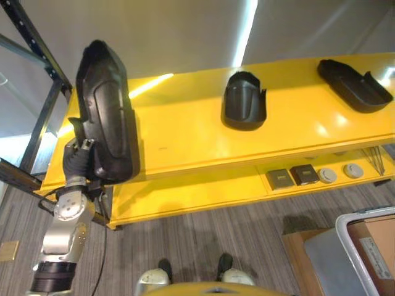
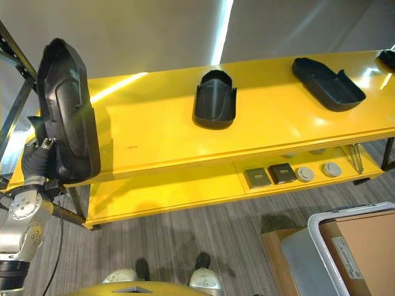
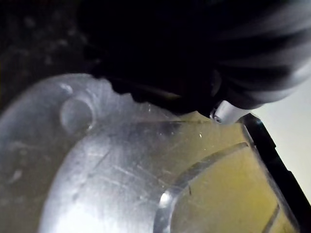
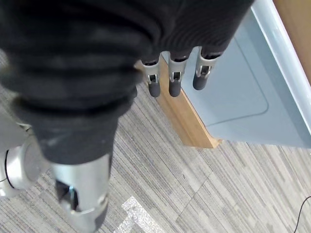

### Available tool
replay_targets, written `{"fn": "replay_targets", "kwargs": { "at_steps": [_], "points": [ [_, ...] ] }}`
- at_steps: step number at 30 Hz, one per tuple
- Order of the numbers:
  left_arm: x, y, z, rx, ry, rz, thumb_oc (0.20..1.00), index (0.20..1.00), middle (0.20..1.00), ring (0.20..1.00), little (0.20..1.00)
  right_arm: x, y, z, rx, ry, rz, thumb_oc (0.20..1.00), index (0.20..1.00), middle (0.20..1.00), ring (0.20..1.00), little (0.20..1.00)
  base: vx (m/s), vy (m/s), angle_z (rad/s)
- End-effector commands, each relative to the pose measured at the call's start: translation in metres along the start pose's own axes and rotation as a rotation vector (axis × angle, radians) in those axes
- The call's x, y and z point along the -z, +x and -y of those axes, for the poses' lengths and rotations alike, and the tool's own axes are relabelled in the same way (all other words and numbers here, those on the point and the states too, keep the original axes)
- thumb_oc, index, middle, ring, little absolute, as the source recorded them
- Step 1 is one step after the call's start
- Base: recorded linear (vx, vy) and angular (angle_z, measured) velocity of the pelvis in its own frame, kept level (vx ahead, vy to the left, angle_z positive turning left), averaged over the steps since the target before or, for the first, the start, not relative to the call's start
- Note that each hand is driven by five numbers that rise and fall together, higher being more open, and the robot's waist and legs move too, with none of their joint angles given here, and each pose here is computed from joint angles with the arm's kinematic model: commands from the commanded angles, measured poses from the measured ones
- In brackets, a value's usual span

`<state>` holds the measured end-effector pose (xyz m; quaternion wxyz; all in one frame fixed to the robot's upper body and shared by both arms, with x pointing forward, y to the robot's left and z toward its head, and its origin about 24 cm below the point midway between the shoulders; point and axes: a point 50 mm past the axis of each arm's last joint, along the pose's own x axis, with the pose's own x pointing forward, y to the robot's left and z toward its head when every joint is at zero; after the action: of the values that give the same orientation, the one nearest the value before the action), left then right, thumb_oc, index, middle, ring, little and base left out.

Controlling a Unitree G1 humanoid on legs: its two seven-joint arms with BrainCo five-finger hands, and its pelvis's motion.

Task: Move parts from the plastic box to the shelf.

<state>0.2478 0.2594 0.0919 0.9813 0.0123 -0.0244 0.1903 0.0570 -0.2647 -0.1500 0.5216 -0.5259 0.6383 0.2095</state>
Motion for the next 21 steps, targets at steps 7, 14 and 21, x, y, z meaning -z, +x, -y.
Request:
{"fn": "replay_targets", "kwargs": {
  "at_steps": [7,14,21],
  "points": [
    [-0.01,0.06,-0.029,-0.117,0.225,-0.101,0.2,0.2,0.2,0.2,0.2,0.016,-0.002,-0.005,-0.028,-0.084,-0.085,1.0,1.0,1.0,1.0,1.0,0.02,0.02,-0.1],
    [0.001,0.082,-0.037,-0.179,0.227,-0.24,0.2,0.2,0.2,0.2,0.2,0.015,-0.002,0.012,0.026,-0.078,-0.068,1.0,1.0,1.0,1.0,1.0,-0.05,0.0,-0.1],
    [0.023,0.081,-0.041,-0.244,0.329,-0.338,0.2,0.2,0.2,0.2,0.2,0.01,-0.003,0.007,0.011,-0.085,-0.054,1.0,1.0,1.0,1.0,1.0,0.03,-0.04,-0.09]
  ]
}}
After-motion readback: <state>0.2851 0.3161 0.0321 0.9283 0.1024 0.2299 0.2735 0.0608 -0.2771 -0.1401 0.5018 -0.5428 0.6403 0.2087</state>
